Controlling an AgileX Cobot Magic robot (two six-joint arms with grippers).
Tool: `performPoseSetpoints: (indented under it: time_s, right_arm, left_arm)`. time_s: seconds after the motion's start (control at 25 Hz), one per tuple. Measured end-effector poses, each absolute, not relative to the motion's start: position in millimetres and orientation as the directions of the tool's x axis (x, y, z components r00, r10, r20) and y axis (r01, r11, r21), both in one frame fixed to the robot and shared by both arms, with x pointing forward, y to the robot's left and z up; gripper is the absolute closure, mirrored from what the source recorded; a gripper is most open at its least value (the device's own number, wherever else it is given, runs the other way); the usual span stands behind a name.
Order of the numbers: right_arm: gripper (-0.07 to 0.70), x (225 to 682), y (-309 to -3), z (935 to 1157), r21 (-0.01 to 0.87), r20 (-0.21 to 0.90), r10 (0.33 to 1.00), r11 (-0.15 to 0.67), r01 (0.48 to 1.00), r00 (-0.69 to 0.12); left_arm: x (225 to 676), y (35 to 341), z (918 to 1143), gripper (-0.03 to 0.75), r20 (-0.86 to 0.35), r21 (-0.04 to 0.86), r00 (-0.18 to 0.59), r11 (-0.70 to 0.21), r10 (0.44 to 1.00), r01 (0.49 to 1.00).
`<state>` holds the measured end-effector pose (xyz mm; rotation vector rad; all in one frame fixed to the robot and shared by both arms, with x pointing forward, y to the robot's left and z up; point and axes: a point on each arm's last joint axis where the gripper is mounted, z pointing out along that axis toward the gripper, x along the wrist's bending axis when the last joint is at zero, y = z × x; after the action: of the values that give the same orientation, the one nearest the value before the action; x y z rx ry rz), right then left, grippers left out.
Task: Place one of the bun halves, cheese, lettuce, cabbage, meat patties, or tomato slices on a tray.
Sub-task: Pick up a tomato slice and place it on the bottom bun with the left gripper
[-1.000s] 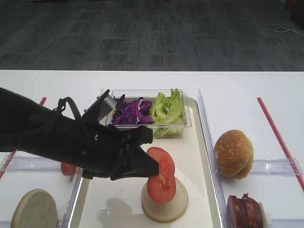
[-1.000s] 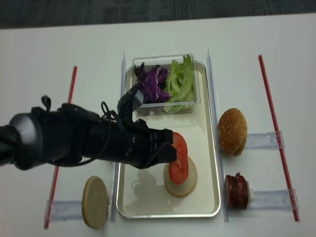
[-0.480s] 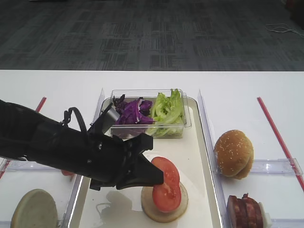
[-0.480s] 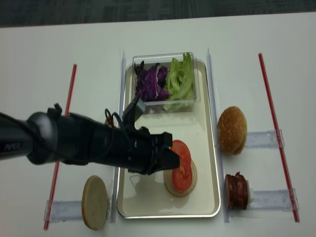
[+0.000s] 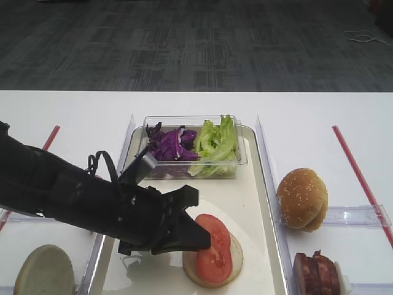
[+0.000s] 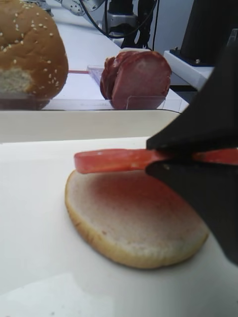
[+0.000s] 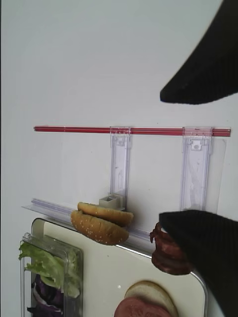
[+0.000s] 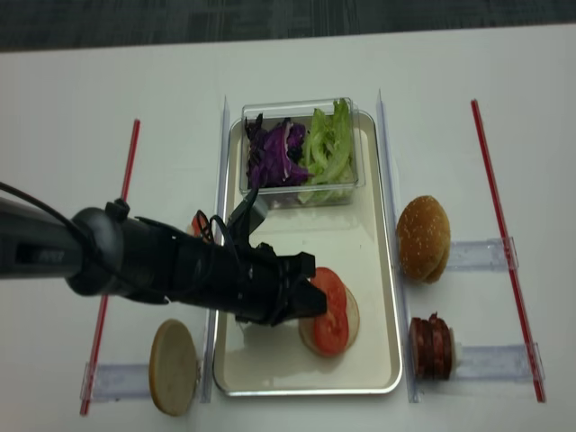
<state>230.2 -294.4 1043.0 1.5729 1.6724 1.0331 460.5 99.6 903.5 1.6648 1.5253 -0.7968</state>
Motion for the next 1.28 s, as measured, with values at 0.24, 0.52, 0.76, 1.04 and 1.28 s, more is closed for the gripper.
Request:
performPoseSetpoints:
  time_s: [0.24,0.52,0.76,1.04,1.28]
  right_arm:
    - [0.163,230.2,-294.4,1043.0,0.859,0.076,0.992,-0.012,0.512,-0.104]
    - [0.163,230.2,-294.4,1043.0,0.859,0.076,0.992,-0.012,0.512,-0.104]
    - [0.163,230.2,-294.4,1043.0,0.859,0.076,0.992,-0.012,0.512,-0.104]
    - [0.163,230.2,-294.4,1043.0,0.859,0.076,0.992,-0.012,0.512,-0.104]
    - [0.163,230.2,-294.4,1043.0,0.859,0.076,0.992,-0.012,0.512,-0.104]
  left_arm:
    - [460.6,99.7,902.7,0.67,-0.832,0.11,0.111,-0.034,0.544,0.993]
    - [460.7,99.8,902.5,0.67,-0.83,0.118,0.119,-0.038,0.545,0.992]
    - [460.8,99.8,902.4,0.67,-0.829,0.12,0.121,-0.038,0.546,0.992]
    - [460.7,99.8,902.5,0.67,-0.83,0.119,0.121,-0.039,0.545,0.992]
    - [460.7,99.8,902.5,0.585,-0.83,0.119,0.121,-0.039,0.545,0.992]
